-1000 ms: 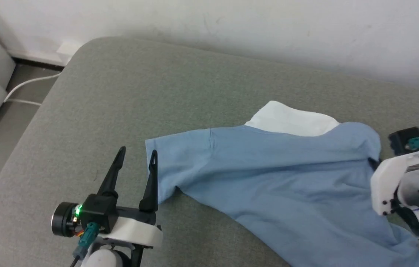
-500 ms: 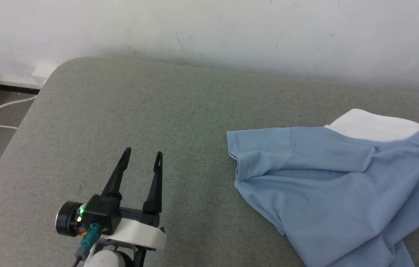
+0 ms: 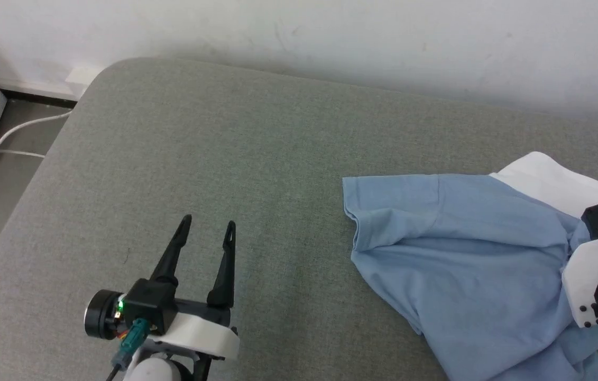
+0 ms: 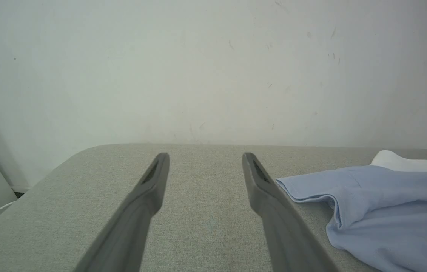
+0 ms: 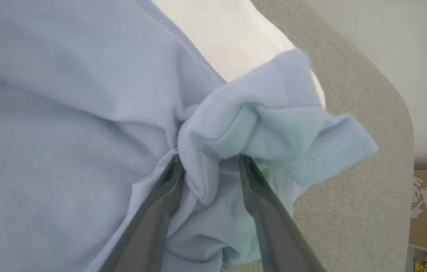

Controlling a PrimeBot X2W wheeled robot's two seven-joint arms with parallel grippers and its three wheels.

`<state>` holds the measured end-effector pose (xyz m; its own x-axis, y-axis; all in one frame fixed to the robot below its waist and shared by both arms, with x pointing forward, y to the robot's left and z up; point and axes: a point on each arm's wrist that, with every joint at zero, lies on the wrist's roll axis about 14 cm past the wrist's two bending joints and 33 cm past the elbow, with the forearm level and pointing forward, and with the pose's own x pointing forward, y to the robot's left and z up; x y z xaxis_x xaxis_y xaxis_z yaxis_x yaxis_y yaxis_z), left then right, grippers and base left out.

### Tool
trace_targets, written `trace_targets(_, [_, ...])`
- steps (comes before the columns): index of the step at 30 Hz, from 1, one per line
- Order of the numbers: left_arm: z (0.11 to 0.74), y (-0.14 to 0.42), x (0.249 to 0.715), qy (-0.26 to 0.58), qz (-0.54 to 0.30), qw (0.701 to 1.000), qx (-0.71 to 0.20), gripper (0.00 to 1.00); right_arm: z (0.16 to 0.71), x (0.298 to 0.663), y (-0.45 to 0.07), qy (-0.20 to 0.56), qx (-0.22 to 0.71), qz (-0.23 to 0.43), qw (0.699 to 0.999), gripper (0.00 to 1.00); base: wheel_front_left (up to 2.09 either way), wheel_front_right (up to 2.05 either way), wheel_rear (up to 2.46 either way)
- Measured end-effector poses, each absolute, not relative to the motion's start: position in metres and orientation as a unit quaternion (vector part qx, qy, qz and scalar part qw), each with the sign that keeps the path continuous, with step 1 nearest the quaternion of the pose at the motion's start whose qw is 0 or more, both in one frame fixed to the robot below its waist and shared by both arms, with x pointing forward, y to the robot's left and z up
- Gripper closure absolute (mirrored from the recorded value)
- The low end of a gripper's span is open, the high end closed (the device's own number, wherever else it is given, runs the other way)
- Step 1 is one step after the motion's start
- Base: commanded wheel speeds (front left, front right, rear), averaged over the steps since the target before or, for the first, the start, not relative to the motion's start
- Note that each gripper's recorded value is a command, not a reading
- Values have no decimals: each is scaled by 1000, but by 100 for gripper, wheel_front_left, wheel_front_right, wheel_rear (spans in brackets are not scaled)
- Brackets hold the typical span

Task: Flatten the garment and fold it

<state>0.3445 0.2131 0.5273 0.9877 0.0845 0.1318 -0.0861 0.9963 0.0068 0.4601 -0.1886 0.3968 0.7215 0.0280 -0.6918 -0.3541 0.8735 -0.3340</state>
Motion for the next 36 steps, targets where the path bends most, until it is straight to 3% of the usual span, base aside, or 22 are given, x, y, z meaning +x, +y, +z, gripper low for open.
trace_targets(7, [533,204,349,-77,28,997,1,0,421,462,-183,300,-181,103,931,0,0,0,0])
trace_targets(13, [543,190,357,-94,5,996,-7,0,505,471,-196,142,-123,60,980,0,0,0,0])
trace_targets(22, [531,152,370,-76,-55,995,-24,0,550,416,-208,-8,-59,13,998,0,0,0,0])
trace_targets(28, [475,117,380,50,-127,991,-4,0,541,381,-224,-24,-33,-25,999,0,0,0,0])
trace_targets(36, [480,89,443,140,-206,965,86,0,525,366,-246,4,-33,-59,998,0,0,0,0])
